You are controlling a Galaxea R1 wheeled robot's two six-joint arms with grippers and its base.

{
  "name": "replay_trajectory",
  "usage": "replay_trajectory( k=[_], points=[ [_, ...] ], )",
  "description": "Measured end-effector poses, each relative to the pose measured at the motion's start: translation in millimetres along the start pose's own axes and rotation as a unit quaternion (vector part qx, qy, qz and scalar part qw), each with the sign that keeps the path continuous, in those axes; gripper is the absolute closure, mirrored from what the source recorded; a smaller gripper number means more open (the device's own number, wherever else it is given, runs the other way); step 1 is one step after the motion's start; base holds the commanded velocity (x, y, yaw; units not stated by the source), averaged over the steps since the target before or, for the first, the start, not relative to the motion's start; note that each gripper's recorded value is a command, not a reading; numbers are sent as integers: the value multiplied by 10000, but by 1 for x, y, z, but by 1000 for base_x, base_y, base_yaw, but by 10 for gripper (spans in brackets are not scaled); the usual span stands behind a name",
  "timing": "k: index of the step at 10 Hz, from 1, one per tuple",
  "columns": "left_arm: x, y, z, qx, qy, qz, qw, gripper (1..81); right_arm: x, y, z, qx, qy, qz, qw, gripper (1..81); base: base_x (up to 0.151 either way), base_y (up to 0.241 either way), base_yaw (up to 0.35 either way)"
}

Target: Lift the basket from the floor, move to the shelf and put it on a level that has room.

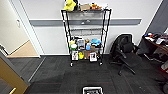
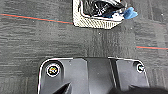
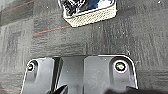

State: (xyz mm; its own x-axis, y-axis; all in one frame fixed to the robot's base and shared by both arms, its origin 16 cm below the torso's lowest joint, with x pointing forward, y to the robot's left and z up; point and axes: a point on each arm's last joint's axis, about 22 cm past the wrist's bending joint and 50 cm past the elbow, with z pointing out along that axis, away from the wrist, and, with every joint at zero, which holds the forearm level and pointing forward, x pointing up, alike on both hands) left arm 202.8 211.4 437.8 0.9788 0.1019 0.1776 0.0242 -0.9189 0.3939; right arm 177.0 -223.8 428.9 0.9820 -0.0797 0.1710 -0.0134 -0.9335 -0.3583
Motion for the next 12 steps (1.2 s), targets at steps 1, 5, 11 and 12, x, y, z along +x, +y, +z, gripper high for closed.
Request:
replay_trajectory(
  k=[1, 5, 11, 12],
  points=[
    [-1, 0, 0, -4, -4, -2, 10000, 10, -2, 2, -1, -17, -10, 28, 10000, 10, 99, 0, 0],
    [-10, -1, -1, 4, -53, -20, 10000, 10, -7, 11, -3, -108, -45, 58, 9999, 10, 99, 0, 0],
    [-12, 0, -1, 1, -62, -24, 10000, 10, -6, 12, -3, -115, -36, 55, 9999, 10, 99, 0, 0],
    [-12, 0, -1, -1, -64, -24, 10000, 10, -8, 13, -3, -120, -46, 58, 9999, 10, 99, 0, 0]
  ],
)
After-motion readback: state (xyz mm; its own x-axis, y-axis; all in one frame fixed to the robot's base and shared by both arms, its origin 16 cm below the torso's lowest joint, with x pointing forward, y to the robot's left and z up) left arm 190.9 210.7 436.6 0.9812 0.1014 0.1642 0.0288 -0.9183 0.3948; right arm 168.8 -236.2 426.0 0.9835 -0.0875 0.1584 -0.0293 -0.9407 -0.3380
